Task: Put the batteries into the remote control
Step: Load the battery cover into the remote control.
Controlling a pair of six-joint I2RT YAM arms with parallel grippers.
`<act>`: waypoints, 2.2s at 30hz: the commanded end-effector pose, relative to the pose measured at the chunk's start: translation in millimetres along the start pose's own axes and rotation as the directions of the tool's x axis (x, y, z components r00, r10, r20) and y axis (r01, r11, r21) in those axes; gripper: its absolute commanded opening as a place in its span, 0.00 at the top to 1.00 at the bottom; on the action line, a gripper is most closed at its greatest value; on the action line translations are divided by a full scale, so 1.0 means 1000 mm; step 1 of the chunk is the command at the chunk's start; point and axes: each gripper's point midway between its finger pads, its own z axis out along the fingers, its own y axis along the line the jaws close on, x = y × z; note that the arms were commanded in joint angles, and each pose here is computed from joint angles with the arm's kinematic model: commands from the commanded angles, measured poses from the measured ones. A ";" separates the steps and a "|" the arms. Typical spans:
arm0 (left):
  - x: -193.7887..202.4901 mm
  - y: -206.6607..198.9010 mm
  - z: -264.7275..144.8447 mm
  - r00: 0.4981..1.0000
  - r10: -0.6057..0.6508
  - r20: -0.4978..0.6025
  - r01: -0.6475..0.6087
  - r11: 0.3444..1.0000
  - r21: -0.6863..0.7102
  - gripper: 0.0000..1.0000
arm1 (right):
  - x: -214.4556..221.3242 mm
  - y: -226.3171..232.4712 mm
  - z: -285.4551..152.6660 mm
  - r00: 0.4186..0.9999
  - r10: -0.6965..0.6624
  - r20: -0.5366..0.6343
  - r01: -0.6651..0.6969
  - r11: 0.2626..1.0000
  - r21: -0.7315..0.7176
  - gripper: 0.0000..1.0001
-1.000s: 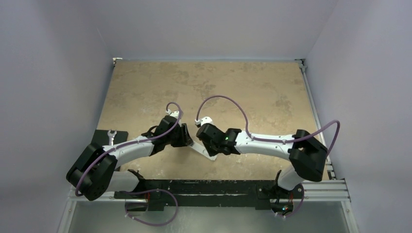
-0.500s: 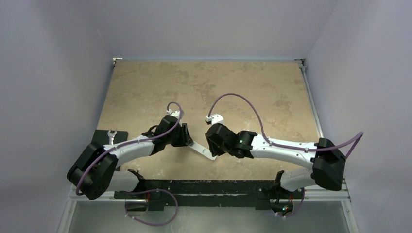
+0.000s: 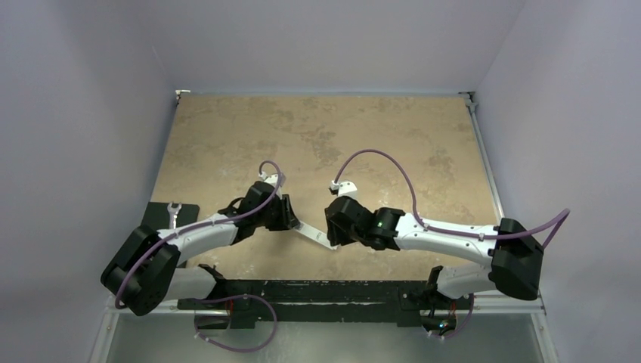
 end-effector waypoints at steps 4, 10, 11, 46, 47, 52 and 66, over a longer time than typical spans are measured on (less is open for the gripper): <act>0.003 -0.006 -0.007 1.000 0.016 0.003 -0.016 0.998 0.054 0.69 | -0.005 -0.003 0.000 0.990 0.131 0.058 -0.133 0.991 0.023 0.53; 0.011 -0.004 -0.011 1.000 -0.001 -0.006 0.001 0.998 0.061 0.70 | -0.005 -0.014 0.000 0.977 0.192 0.090 -0.198 0.978 0.061 0.51; 0.012 -0.004 -0.011 1.000 -0.003 -0.007 0.003 0.998 0.061 0.70 | -0.004 -0.015 0.001 0.976 0.199 0.091 -0.205 0.976 0.067 0.51; 0.020 0.001 -0.016 1.000 -0.012 -0.017 0.013 0.999 0.052 0.69 | 0.006 -0.019 0.036 0.956 0.285 0.073 -0.292 0.949 0.122 0.49; 0.019 0.001 -0.016 1.000 -0.011 -0.016 0.012 0.999 0.052 0.69 | 0.007 -0.019 0.037 0.956 0.284 0.071 -0.291 0.949 0.124 0.49; 0.020 0.002 -0.017 1.000 -0.011 -0.017 0.012 0.999 0.051 0.69 | 0.009 -0.018 0.040 0.958 0.281 0.063 -0.287 0.950 0.125 0.48; 0.019 0.000 -0.018 1.000 -0.009 -0.014 0.010 0.998 0.057 0.69 | 0.011 -0.019 0.046 0.955 0.291 0.058 -0.297 0.944 0.143 0.45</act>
